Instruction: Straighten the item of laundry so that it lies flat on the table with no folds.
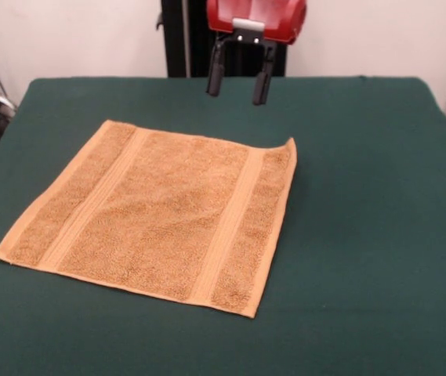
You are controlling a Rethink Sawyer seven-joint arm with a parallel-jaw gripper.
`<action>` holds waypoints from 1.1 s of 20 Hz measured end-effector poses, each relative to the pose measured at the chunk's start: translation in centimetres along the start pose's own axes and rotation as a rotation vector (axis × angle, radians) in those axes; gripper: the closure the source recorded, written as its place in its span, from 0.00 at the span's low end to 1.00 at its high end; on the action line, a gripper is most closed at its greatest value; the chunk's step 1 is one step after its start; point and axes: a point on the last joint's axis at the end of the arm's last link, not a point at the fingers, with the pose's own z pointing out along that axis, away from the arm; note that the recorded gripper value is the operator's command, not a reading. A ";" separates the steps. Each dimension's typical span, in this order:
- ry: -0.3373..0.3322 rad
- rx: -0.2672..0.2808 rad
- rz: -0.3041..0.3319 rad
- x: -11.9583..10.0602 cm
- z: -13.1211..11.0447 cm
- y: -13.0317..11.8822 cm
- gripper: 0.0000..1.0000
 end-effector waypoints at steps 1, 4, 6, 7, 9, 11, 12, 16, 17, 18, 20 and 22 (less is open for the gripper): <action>0.001 0.001 0.000 0.0 0.0 -0.1 0.00; 0.001 0.001 0.001 0.0 0.0 -0.1 0.00; 0.001 0.001 0.001 0.0 0.0 -0.1 0.00; 0.001 0.001 0.001 0.0 0.0 -0.1 0.00; 0.001 0.000 0.001 0.0 0.0 0.0 0.00; 0.002 0.000 0.001 0.1 0.1 0.0 0.00; 0.003 0.000 0.000 0.1 0.1 0.0 0.00; 0.008 -0.002 -0.007 0.5 0.2 0.3 0.00; 0.009 -0.003 -0.010 0.6 0.2 0.5 0.00; 0.009 -0.003 -0.011 0.6 0.2 0.5 0.00; 0.010 -0.007 -0.024 1.0 0.0 1.2 0.00; 0.009 -0.011 -0.032 1.2 -0.2 1.6 0.00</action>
